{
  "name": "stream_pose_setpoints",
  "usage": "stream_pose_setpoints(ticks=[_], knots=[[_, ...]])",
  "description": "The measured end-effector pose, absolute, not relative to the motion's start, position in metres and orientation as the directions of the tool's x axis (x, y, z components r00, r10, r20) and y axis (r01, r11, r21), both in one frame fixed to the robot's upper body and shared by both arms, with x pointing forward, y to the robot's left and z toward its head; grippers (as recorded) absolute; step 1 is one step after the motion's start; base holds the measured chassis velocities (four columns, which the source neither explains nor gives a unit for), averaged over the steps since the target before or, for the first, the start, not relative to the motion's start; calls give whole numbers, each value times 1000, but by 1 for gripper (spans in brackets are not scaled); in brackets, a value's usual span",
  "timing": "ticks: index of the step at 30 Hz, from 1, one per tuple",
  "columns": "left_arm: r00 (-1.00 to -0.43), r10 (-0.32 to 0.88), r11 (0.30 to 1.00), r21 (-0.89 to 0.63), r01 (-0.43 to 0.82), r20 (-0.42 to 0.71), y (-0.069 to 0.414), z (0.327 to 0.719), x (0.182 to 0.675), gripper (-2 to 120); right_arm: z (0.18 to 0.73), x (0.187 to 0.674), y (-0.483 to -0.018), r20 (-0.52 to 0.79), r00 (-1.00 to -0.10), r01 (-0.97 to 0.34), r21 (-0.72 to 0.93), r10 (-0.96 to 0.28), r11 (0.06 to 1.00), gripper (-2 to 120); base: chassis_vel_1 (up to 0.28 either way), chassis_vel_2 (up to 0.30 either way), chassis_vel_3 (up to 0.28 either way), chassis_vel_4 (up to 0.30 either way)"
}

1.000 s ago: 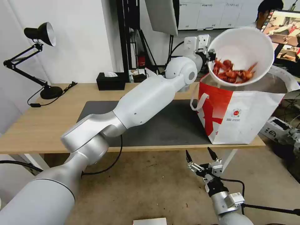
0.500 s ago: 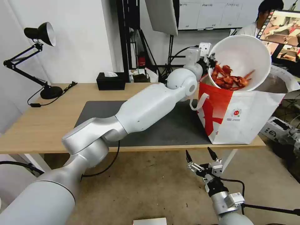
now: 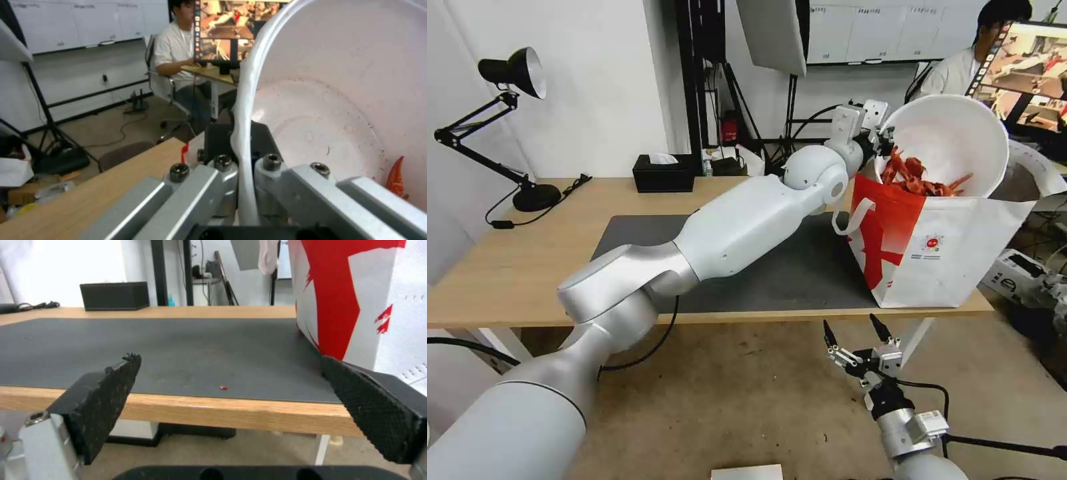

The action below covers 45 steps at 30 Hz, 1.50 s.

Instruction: Pick up the trash from the table and place it into the takeout bag.

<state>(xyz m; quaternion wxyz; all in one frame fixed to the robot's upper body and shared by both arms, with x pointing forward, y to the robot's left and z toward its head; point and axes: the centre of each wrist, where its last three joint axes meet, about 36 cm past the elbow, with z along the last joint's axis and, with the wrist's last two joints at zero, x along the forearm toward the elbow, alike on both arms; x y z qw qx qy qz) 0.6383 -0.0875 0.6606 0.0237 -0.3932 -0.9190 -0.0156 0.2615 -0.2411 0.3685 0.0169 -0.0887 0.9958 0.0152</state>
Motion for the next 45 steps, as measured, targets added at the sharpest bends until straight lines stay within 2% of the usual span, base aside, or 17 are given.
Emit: stream_pose_setpoints(ticks=[7, 8, 12, 26, 28, 31, 33, 36, 37, 40, 41, 43, 44, 45], knots=[[-662, 746, 661, 41, 749, 72, -86, 656, 643, 0, 368, 261, -241, -36, -984, -177, 27, -176, 984, 100, 0, 0, 0, 0], [-635, 769, 631, 69, 773, 73, -86, 652, 645, 0, 368, 261, -241, -36, -984, -177, 27, -176, 984, 100, 0, 0, 0, 0], [-611, 788, 603, 105, 791, 76, -86, 647, 646, 0, 368, 261, -241, -36, -984, -177, 27, -176, 984, 100, 0, 0, 0, 0], [-592, 801, 578, 146, 803, 84, -87, 645, 647, 0, 368, 261, -241, -36, -984, -177, 27, -176, 984, 100, 0, 0, 0, 0], [-593, 801, 578, 152, 802, 83, -88, 644, 646, 3, 368, 261, -241, -36, -984, -177, 27, -176, 984, 100, 0, 0, 0, 0], [-589, 803, 573, 153, 805, 87, -88, 643, 646, 19, 368, 261, -241, -36, -984, -177, 27, -176, 984, 100, 0, 0, 0, 0], [-587, 805, 571, 152, 807, 90, -88, 642, 646, 22, 368, 261, -241, -36, -984, -177, 27, -176, 984, 100, 0, 0, 0, 0], [-578, 810, 563, 148, 813, 101, -89, 643, 645, 37, 368, 262, -241, -36, -984, -177, 27, -176, 984, 100, 0, 0, 0, 0], [-578, 810, 563, 148, 813, 101, -89, 643, 645, 37, 368, 262, -241, -36, -984, -177, 27, -176, 984, 100, 0, 0, 0, 0], [-573, 812, 559, 139, 818, 111, -89, 643, 644, 52, 368, 261, -241, -36, -984, -177, 27, -176, 984, 100, 0, 0, 0, 0], [-573, 812, 559, 139, 818, 111, -89, 643, 644, 52, 368, 261, -241, -36, -984, -177, 27, -176, 984, 100, 0, 0, 0, 0], [-572, 812, 558, 135, 819, 112, -89, 643, 644, 63, 368, 261, -241, -36, -984, -177, 27, -176, 984, 100, 0, 0, 0, 0], [-572, 812, 558, 135, 819, 112, -89, 643, 644, 63, 368, 261, -241, -36, -984, -177, 27, -176, 984, 100, 0, 0, 0, 0], [-571, 813, 557, 133, 820, 113, -90, 642, 643, 68, 368, 261, -241, -36, -984, -177, 27, -176, 984, 100, 0, 0, 0, 0]])
